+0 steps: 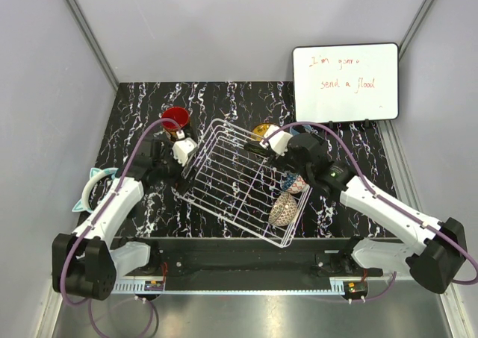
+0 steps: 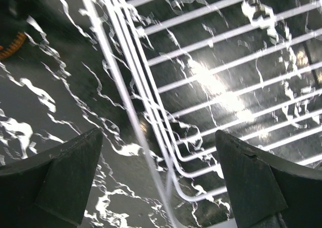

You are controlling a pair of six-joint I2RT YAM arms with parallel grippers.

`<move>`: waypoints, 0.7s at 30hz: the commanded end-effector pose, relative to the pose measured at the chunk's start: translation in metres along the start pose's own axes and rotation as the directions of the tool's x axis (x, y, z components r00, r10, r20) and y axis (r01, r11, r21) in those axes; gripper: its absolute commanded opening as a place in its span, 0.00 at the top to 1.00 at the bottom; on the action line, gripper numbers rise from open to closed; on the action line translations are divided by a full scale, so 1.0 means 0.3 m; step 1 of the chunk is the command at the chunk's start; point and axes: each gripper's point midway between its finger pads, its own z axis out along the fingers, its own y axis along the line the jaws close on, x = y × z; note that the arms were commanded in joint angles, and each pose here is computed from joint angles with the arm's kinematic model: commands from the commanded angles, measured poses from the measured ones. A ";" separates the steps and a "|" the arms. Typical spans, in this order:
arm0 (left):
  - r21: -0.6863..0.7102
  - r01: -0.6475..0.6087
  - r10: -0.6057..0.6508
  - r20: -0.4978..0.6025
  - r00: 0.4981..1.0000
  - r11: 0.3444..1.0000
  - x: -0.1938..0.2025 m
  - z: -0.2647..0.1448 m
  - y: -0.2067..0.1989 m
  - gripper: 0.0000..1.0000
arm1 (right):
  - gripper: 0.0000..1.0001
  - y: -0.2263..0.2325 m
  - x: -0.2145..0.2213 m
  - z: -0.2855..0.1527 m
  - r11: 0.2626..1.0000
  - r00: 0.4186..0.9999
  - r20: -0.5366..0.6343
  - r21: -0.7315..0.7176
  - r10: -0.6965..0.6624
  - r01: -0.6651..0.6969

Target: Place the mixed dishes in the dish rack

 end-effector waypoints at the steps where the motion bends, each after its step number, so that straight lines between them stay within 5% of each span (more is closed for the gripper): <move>1: -0.052 -0.015 0.022 0.133 0.991 0.999 -0.210 -0.037 0.081 0.01 | 0.04 -0.094 -0.094 -0.020 0.994 0.994 0.073 0.071 0.082 -0.087; 9: -0.058 0.071 -0.061 0.154 0.986 0.996 -0.402 0.085 0.249 0.01 | 0.05 -0.072 -0.097 -0.009 0.994 0.992 0.077 0.045 0.097 -0.100; 13: -0.051 0.140 -0.134 0.105 0.985 0.989 -0.367 0.200 0.299 0.01 | 0.26 -0.061 -0.095 -0.007 0.995 0.992 0.081 0.032 0.097 -0.100; 21: -0.037 0.171 -0.169 0.061 0.984 0.985 -0.276 0.263 0.282 0.01 | 0.51 -0.036 -0.082 0.016 0.998 0.996 0.060 0.014 0.068 -0.069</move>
